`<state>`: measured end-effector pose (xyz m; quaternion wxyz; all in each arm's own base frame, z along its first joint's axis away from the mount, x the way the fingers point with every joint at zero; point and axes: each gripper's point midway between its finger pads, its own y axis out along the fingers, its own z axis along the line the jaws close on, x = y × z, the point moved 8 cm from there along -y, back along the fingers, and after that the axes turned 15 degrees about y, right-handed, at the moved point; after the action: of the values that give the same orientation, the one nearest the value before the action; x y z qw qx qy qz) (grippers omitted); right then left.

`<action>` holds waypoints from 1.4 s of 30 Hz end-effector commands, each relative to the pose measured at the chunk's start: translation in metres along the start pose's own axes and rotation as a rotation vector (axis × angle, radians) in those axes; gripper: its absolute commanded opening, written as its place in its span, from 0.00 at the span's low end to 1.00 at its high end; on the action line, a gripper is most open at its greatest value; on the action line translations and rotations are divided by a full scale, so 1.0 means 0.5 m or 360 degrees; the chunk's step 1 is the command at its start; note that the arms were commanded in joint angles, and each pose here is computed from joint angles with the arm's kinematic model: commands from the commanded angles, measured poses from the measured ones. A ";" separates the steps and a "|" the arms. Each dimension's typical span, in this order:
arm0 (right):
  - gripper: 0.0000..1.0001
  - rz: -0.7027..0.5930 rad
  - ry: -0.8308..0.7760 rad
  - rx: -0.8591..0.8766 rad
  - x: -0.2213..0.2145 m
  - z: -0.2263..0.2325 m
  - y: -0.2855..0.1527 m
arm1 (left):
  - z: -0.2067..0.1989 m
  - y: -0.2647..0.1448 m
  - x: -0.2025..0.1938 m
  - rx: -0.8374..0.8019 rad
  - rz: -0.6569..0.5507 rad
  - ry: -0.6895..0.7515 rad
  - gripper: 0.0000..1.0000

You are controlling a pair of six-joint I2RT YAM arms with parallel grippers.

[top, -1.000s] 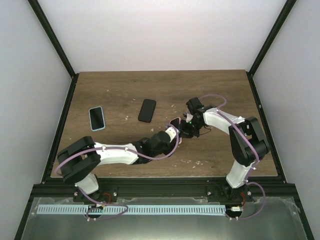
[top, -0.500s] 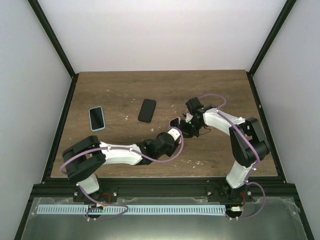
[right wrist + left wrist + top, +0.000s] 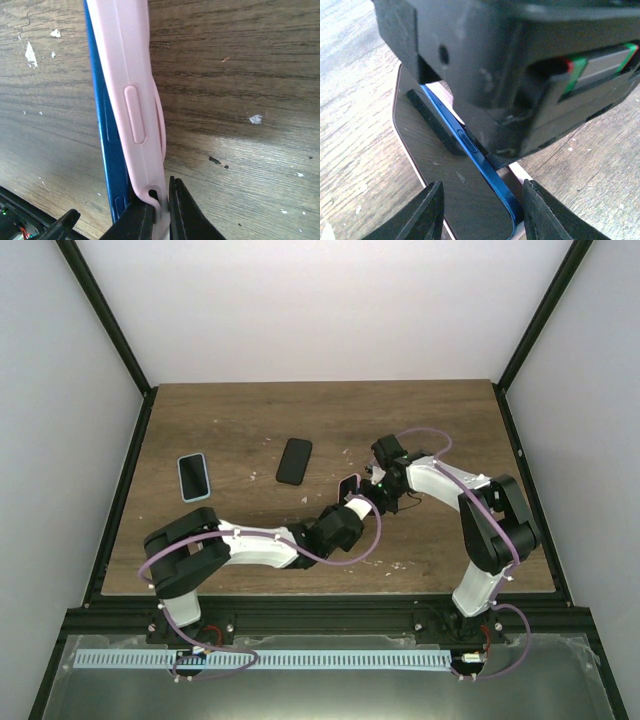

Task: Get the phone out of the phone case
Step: Remove the phone case from the phone.

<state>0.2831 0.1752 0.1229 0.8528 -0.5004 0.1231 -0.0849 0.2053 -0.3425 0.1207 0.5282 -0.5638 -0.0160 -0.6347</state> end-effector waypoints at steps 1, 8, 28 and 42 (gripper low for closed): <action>0.01 -0.0016 -0.0006 -0.0013 -0.001 -0.008 -0.007 | 0.015 0.017 -0.029 0.0164 0.0101 0.0108 0.45; 0.01 0.0014 0.0004 0.0031 -0.001 -0.013 -0.013 | 0.019 0.023 -0.067 0.0307 0.0236 0.0282 0.55; 0.01 0.0004 -0.0008 0.0073 0.002 -0.030 -0.017 | 0.006 0.024 -0.048 0.0542 0.0157 0.0489 0.05; 0.01 -0.0313 -0.0050 -0.0053 0.013 -0.059 -0.055 | 0.033 -0.040 -0.036 0.0449 -0.0011 0.0118 0.00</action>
<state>0.2778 0.1669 0.1374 0.8828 -0.4492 0.0956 -0.0991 0.1968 -0.3386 0.1180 0.5694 -0.4635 -0.0633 -0.6760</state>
